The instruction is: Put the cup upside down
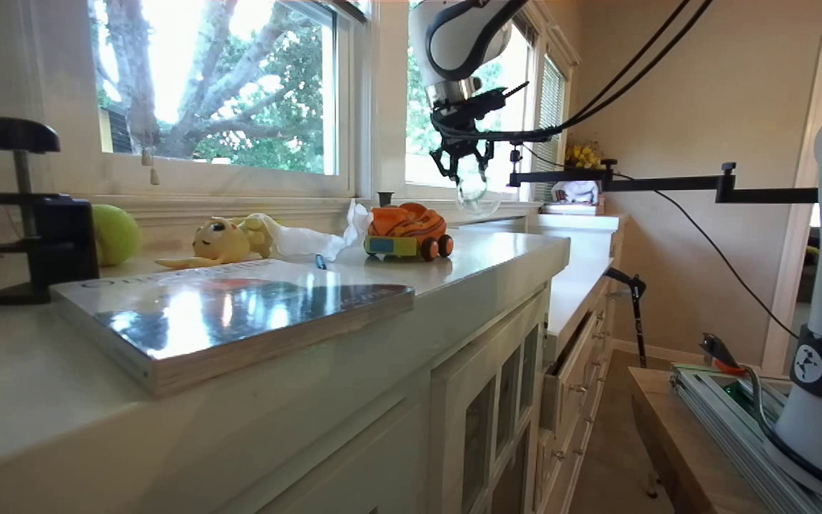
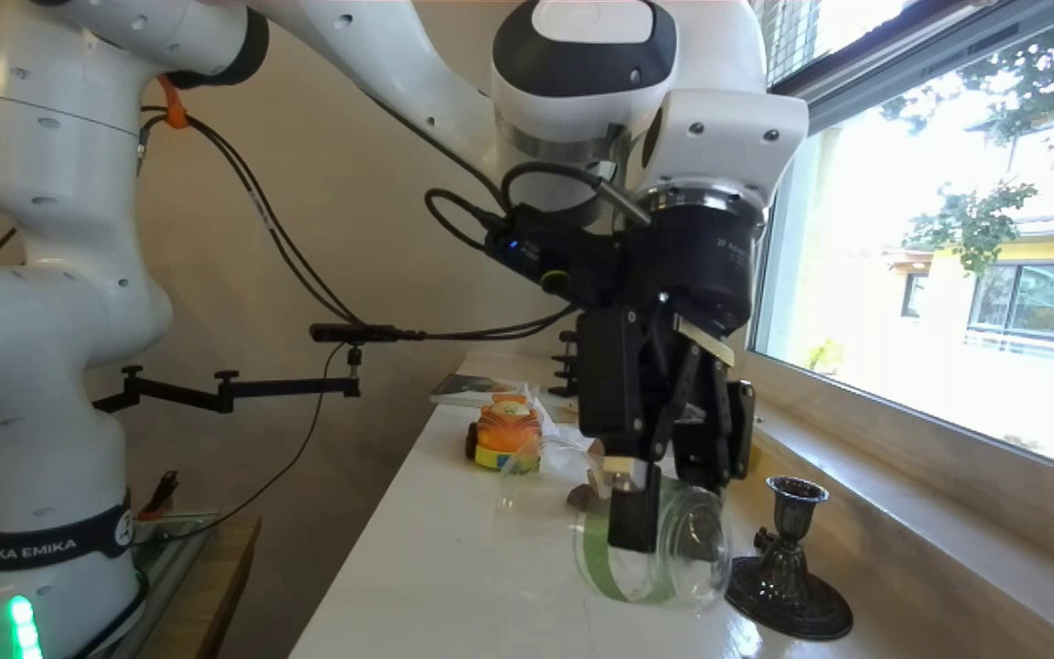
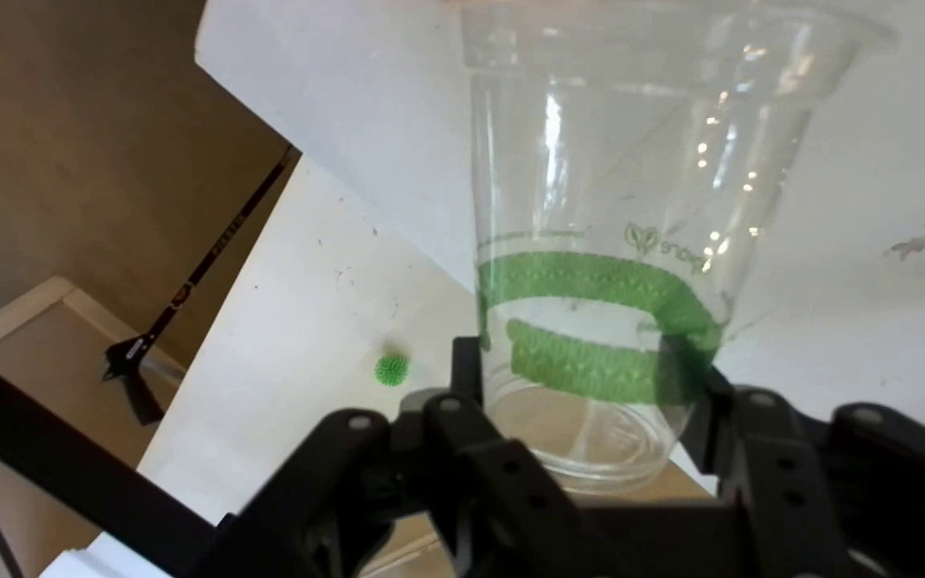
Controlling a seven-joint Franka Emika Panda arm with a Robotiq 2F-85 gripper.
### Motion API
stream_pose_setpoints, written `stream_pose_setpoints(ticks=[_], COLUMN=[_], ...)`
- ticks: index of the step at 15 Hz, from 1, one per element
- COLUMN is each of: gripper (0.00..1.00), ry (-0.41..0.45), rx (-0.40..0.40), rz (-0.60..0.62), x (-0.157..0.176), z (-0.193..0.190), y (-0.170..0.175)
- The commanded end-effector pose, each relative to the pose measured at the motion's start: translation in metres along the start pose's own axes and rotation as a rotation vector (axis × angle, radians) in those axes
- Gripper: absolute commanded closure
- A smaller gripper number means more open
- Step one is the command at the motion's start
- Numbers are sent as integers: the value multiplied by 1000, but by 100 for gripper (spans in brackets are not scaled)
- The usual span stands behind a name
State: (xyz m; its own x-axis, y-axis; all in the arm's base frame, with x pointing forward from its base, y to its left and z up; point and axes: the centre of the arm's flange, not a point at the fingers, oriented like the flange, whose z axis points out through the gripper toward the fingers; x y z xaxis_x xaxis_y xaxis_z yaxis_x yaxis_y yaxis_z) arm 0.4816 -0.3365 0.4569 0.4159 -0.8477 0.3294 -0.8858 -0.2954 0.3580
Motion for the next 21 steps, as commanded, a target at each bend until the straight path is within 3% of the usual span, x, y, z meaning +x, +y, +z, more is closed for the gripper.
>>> stream_pose_setpoints(ticks=[1, 7, 21], gripper=[42, 43, 41], ry=[100, 228, 564], rx=[-55, -109, -100], rz=[-4, -20, 6], x=[-13, -17, -27], z=[-4, 3, 23], y=[7, 3, -11])
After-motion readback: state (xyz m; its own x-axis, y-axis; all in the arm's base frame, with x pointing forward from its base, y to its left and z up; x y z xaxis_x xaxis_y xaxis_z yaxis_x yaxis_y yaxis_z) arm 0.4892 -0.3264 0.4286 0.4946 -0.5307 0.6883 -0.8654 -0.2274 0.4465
